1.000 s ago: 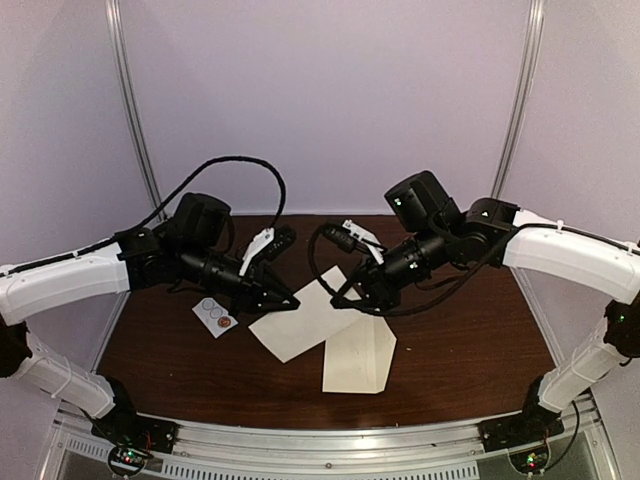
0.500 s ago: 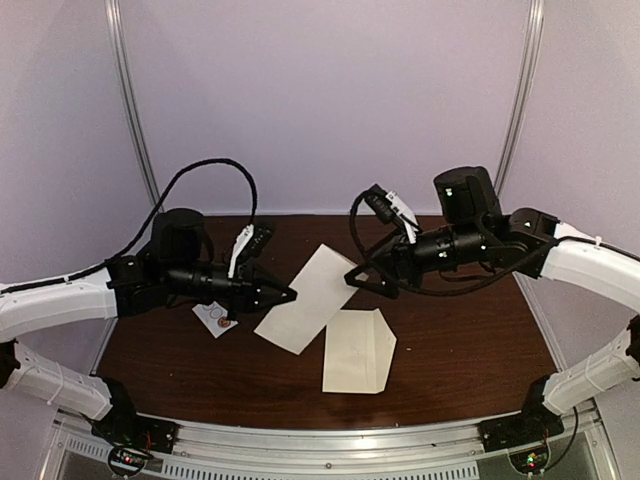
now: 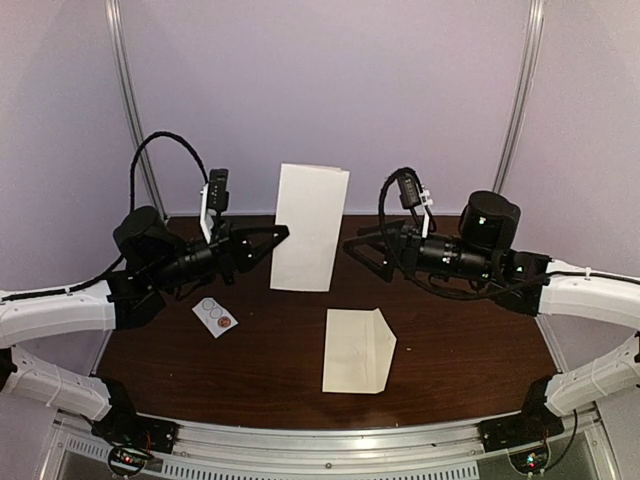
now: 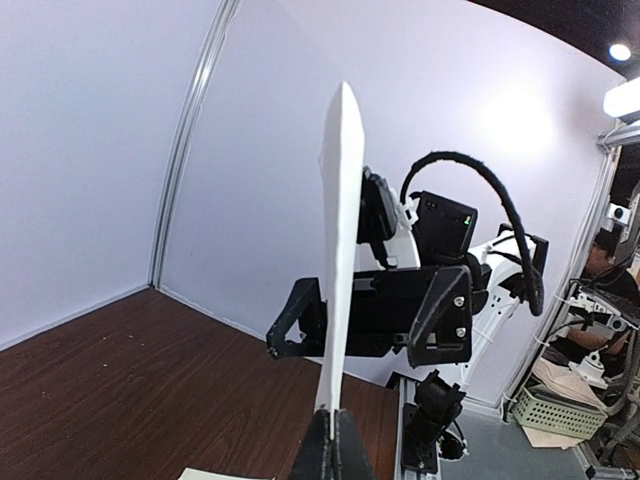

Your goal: Place the letter into the envelope and seal it

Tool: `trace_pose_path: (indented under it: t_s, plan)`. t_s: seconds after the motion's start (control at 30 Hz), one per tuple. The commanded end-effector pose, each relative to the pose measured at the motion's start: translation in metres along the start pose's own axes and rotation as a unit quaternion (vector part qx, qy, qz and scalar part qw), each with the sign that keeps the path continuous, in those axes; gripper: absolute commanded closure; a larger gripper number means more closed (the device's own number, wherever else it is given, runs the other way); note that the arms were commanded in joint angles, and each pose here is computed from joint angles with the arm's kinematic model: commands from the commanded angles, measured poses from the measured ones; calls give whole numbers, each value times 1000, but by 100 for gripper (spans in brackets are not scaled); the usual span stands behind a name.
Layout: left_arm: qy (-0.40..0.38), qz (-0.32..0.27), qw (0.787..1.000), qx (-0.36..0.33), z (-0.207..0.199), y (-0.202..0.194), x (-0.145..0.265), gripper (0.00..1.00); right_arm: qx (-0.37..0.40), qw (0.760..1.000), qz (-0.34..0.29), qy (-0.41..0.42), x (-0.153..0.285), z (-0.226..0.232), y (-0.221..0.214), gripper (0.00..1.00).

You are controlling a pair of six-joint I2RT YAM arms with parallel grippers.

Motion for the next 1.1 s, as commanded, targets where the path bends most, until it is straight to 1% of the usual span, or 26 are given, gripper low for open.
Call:
trace_pose_path:
  t_s: [0.0, 0.1, 0.17, 0.3, 0.53, 0.7, 0.8, 1.0, 1.03, 1.07]
  plan:
    - [-41, -36, 999, -1, -14, 15, -1, 100, 1, 996, -60, 61, -11, 18, 23, 7]
    - [-49, -38, 998, 2, -16, 15, 0, 100, 2, 994, -60, 87, -22, 24, 26, 15]
    - [-54, -39, 998, 4, -17, 16, 0, 100, 5, 993, -59, 102, -29, 28, 27, 23]
    - [-61, -35, 997, 6, -17, 15, -2, 100, 8, 990, -66, 121, -38, 33, 33, 40]
    - [-66, -31, 997, 10, -17, 12, -3, 100, 6, 987, -75, 143, -44, 40, 37, 62]
    - [-68, -31, 997, 14, -17, 12, -3, 100, 2, 985, -77, 155, -46, 43, 37, 84]
    - [-67, -29, 997, 15, -16, 10, -4, 100, 2, 985, -82, 155, -45, 44, 39, 100]
    - [-42, -20, 999, 28, -9, 8, -7, 100, 0, 988, -97, 124, -39, 39, 41, 100]
    - [-32, -18, 999, 32, -6, 7, -7, 95, 0, 989, -96, 113, -38, 37, 40, 100]
    - [-16, -17, 999, 37, -2, 6, -7, 84, 1, 990, -95, 103, -36, 36, 40, 100]
Point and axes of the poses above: each gripper's point midway between its finger pads, its own x axis back along the fingers, its own z axis along the line the jaws close on, y = z × x, the point moved 6 cm from there along x, back along the fingers, and after that the axes turned 10 degrees about x, right-handed, at the moved point
